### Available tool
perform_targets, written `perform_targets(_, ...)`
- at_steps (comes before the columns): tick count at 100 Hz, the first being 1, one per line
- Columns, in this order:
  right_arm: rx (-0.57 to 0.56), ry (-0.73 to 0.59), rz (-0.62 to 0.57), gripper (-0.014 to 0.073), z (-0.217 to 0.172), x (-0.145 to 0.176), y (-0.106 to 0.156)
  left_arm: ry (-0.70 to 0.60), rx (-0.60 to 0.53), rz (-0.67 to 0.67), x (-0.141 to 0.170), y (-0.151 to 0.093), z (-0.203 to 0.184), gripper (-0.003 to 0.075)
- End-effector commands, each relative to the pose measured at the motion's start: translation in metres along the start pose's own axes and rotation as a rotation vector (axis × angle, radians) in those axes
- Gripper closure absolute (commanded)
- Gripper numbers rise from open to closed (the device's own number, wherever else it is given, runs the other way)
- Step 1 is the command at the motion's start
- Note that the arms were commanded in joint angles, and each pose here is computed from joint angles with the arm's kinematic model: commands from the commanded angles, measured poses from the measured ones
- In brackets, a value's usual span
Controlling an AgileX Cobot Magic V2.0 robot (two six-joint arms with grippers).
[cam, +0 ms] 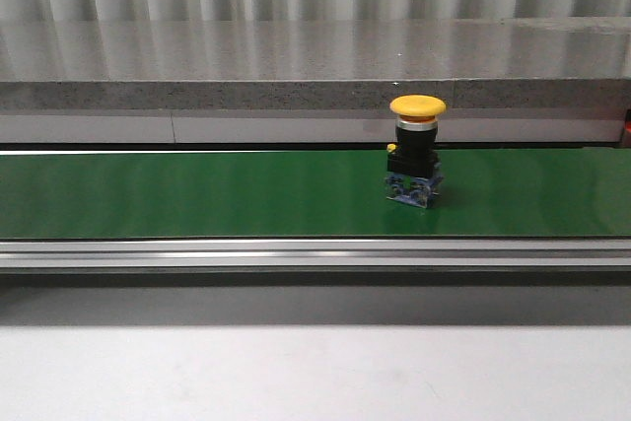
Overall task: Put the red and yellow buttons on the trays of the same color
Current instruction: 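Grasp the yellow button at the belt end with the right gripper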
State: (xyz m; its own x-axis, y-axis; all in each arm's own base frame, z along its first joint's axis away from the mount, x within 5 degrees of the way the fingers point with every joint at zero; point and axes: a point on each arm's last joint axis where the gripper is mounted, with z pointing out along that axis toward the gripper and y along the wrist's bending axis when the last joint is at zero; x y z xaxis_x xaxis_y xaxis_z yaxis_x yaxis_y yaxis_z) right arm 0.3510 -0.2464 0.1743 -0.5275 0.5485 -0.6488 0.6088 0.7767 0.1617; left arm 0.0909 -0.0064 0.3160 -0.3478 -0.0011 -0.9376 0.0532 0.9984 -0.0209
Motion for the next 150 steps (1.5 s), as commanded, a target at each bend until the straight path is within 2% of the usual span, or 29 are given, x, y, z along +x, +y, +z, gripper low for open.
perform_targets(1,-0.003,-0.123,0.004,0.0200,-0.023,-0.026,0.003,-0.090,0.028,0.006,-0.014,-0.002,-0.004,0.0740)
perform_targets(7,-0.003,-0.123,0.004,0.0090,-0.023,-0.026,0.003,-0.090,0.028,0.006,-0.014,-0.002,-0.004,0.0740)
perform_targets(17,-0.003,-0.123,0.004,0.0015,-0.024,-0.026,0.004,-0.090,0.028,0.006,-0.014,-0.002,-0.004,0.0740)
perform_targets(34,-0.015,-0.123,0.001,0.0013,-0.035,-0.030,0.006,-0.090,0.028,0.006,-0.014,-0.002,-0.004,0.0740)
perform_targets(48,-0.031,-0.156,-0.008,0.0013,-0.060,-0.040,0.011,-0.090,0.028,0.006,-0.014,-0.002,-0.004,0.0740)
perform_targets(72,-0.071,-0.240,-0.032,0.0013,-0.122,-0.056,0.023,-0.090,0.028,0.006,-0.014,-0.002,-0.004,0.0740)
perform_targets(86,-0.111,-0.273,-0.061,0.0013,-0.165,-0.055,0.037,-0.090,0.028,0.006,-0.014,-0.002,-0.004,0.0740)
perform_targets(99,-0.157,-0.286,-0.106,0.0013,-0.200,-0.038,0.053,-0.090,0.028,0.006,-0.014,-0.002,-0.004,0.0740)
perform_targets(114,-0.248,-0.255,-0.253,0.0013,-0.234,-0.002,0.081,-0.090,0.028,0.006,-0.014,-0.002,-0.004,0.0740)
perform_targets(135,-0.399,-0.066,-0.464,0.0013,-0.251,0.051,0.116,-0.090,0.028,0.006,-0.014,-0.002,-0.004,0.0740)
perform_targets(150,-0.481,0.037,-0.582,0.0013,-0.255,0.072,0.135,-0.090,0.028,0.006,-0.014,-0.002,-0.004,0.0740)
